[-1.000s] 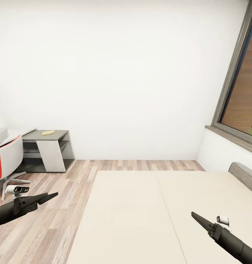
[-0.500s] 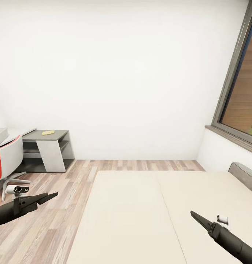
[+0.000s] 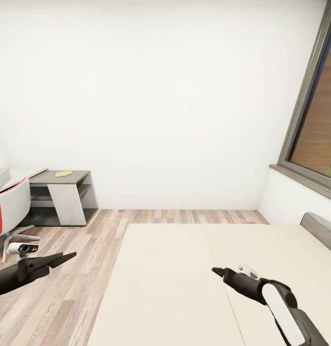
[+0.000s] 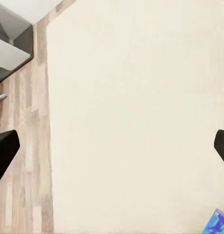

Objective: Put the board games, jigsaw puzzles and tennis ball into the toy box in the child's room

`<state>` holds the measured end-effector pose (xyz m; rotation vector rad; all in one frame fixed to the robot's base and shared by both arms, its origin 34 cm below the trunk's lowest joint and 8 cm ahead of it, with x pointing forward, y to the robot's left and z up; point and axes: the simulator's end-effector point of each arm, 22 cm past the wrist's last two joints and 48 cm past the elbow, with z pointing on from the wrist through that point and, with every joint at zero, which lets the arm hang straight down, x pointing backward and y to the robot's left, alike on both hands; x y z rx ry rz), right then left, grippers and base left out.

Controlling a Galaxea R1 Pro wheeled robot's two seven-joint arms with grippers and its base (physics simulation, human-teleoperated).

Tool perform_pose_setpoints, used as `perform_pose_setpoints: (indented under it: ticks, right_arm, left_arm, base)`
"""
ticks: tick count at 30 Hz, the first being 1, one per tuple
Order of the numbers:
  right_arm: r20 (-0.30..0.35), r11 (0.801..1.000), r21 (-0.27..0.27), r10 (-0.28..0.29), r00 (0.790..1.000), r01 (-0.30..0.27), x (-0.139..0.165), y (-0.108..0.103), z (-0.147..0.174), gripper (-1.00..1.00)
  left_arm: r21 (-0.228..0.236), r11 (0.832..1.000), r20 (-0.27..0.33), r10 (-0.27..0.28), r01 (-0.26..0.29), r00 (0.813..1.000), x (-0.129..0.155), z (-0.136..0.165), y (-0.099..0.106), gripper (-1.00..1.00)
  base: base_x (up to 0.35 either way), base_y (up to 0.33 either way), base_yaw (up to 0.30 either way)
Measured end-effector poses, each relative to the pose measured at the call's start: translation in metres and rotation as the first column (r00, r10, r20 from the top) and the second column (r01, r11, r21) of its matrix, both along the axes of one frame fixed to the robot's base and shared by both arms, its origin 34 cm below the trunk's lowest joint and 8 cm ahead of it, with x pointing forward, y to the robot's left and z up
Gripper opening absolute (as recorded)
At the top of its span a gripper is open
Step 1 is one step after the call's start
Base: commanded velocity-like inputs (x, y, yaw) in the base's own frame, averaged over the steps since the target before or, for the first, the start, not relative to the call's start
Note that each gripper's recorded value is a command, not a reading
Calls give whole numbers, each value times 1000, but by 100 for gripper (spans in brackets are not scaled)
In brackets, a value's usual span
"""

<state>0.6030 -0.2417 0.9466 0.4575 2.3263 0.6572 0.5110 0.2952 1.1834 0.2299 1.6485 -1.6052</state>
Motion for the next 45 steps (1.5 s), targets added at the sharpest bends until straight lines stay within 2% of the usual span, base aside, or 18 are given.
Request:
perform_pose_setpoints:
  ticks: [1, 2, 3, 6, 8, 15, 26, 30, 37, 41, 43, 45]
  right_arm:
    - [-36, 999, -31, -17, 999, 16, 0, 0, -9, 100]
    - [-100, 995, -88, -52, 994, 43, -2, -2, -24, 100]
    - [-128, 992, -114, -68, 989, 54, -4, -3, -31, 100]
    - [-197, 982, -174, -105, 975, 71, -10, -2, -47, 100]
    - [-220, 978, -193, -116, 969, 74, -12, -2, -53, 100]
    - [-235, 978, -193, -117, 965, 72, -13, 4, -56, 100]
    - [-243, 978, -198, -115, 963, 67, -15, 5, -58, 100]
    - [-265, 977, -203, -112, 958, 59, -20, 6, -67, 100]
    - [-350, 975, -219, -119, 929, 42, -43, 3, -102, 100]
    - [-424, 972, -234, -129, 897, 29, -65, -1, -129, 100]
    - [-436, 968, -248, -133, 890, 23, -68, -5, -134, 100]
    - [-440, 958, -287, -139, 887, 8, -71, -12, -138, 100]
  left_arm:
    - [0, 1000, 0, 0, 0, 1000, 0, 0, 0, 100]
    - [0, 1000, 0, 0, 0, 1000, 0, 0, 0, 100]
    - [0, 1000, 0, 0, 0, 1000, 0, 0, 0, 100]
    - [-2, 1000, 0, -1, 1, 1000, 0, 0, -1, 100]
    - [-3, 1000, 0, -2, 2, 1000, 0, 0, -1, 100]
    - [-2, 1000, 1, -1, 1, 1000, 0, 0, -1, 100]
    - [-2, 1000, 1, -1, 1, 1000, 0, 0, -1, 100]
    - [-2, 1000, 1, -1, 1, 1000, 0, 0, -1, 100]
    - [-3, 1000, 0, -2, 2, 1000, 0, 0, -1, 100]
    - [-4, 1000, 0, -3, 3, 1000, 0, 0, -2, 100]
    - [-4, 1000, 0, -3, 3, 1000, 0, 0, -2, 100]
    - [-5, 1000, 0, -3, 3, 1000, 0, 0, -2, 100]
  base:
    - [0, -6, 0]
    - [0, -22, 0]
    - [0, -45, 0]
    - [0, -113, 0]
    - [0, -208, 0]
    - [0, -142, 0]
    - [0, -15, 0]
    - [0, -1, 0]
    - [0, 0, 0]
    - [0, 0, 0]
    - [0, 0, 0]
    - [0, 0, 0]
